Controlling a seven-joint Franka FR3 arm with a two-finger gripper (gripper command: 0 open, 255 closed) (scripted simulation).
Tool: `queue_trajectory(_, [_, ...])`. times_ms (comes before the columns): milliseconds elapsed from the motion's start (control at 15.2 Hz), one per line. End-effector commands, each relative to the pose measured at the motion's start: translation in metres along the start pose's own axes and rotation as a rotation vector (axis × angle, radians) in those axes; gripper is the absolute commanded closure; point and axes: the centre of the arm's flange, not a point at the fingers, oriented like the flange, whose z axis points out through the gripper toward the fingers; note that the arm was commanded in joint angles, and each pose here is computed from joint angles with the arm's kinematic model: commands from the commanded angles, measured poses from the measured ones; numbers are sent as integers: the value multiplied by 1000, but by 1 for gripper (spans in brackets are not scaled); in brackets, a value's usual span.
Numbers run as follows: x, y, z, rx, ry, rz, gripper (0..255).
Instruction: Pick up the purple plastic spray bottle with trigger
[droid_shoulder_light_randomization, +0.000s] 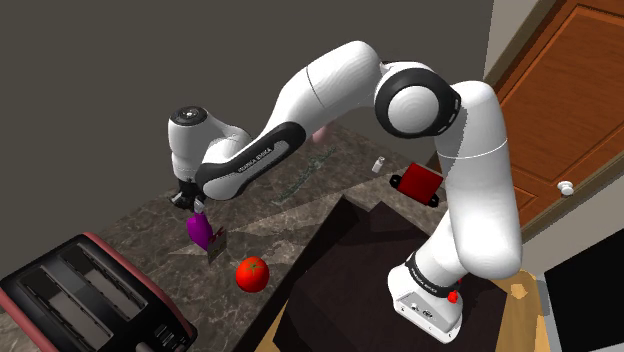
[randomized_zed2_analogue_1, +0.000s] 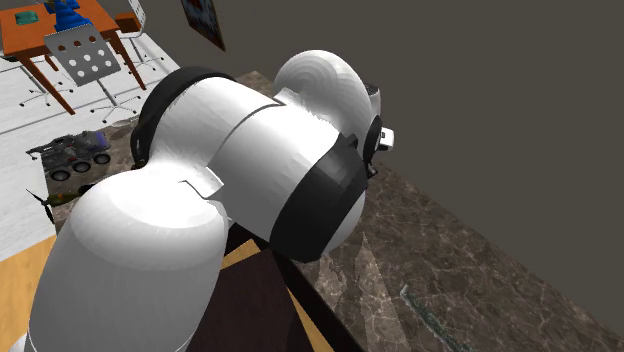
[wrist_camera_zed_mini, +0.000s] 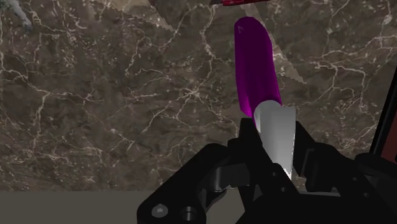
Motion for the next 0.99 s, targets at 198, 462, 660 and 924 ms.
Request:
queue_trajectory(198, [1,0,-10,0,-1,0,255])
queue_trajectory(462, [4,1,-31,0,0,0,255])
queue_trajectory(660, [6,1,-47,0,0,0,255])
queue_trajectory(924, [9,2,-67,0,0,0,255])
